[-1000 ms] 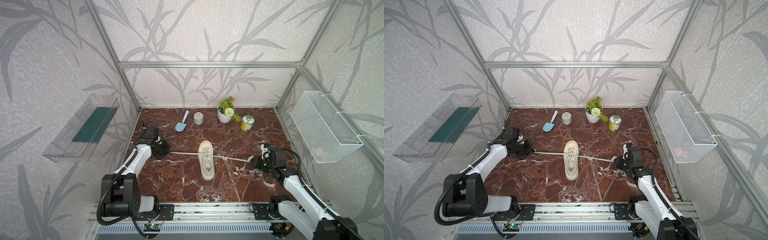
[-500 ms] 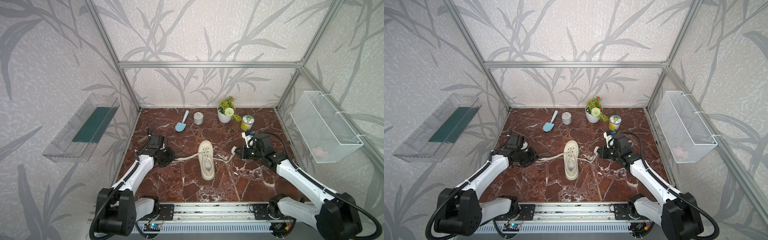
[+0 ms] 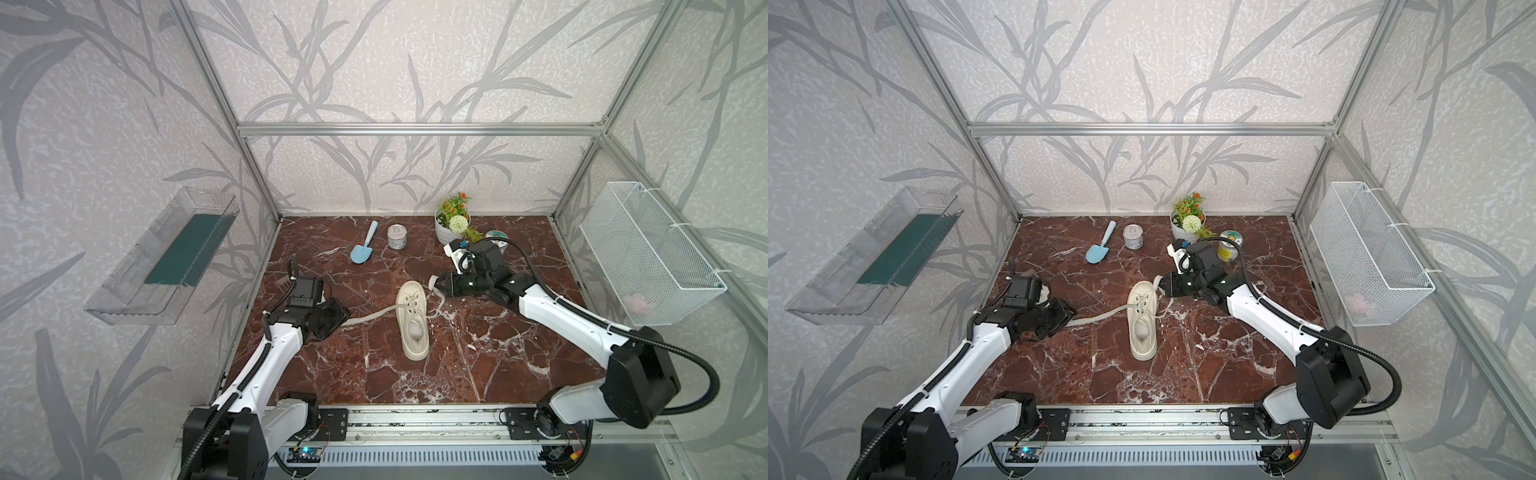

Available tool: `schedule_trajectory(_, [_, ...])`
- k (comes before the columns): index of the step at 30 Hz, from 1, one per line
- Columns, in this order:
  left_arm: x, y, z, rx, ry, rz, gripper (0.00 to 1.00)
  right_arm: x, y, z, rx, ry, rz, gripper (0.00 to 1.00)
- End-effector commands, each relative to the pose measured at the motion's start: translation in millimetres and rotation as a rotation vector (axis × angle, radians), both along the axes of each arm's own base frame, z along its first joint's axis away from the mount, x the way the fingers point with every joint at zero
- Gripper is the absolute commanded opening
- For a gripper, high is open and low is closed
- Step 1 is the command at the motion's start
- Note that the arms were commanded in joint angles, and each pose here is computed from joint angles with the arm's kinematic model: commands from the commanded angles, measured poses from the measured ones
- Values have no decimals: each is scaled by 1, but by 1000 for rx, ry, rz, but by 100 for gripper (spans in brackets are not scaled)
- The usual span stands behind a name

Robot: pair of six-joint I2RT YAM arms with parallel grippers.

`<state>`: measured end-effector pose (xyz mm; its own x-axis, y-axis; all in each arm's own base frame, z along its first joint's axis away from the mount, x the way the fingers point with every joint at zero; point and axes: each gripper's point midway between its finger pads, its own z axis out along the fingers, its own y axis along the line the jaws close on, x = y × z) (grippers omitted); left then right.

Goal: Tie the shoes

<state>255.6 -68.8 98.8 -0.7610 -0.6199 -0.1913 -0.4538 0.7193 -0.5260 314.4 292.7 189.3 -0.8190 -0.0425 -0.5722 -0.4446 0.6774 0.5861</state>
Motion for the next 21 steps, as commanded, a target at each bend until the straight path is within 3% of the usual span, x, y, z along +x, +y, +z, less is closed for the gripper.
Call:
schedule_trajectory(1, [-3, 5, -2, 24, -5, 23, 48, -3, 25, 9, 14, 6, 47, 0])
schedule_trajectory(10, [0, 5, -4, 19, -17, 26, 48, -5, 83, 8, 10, 60, 115, 0])
schedule_trajectory(21, [5, 2, -5, -2, -21, 26, 48, 14, 126, -39, -1, 164, 123, 0])
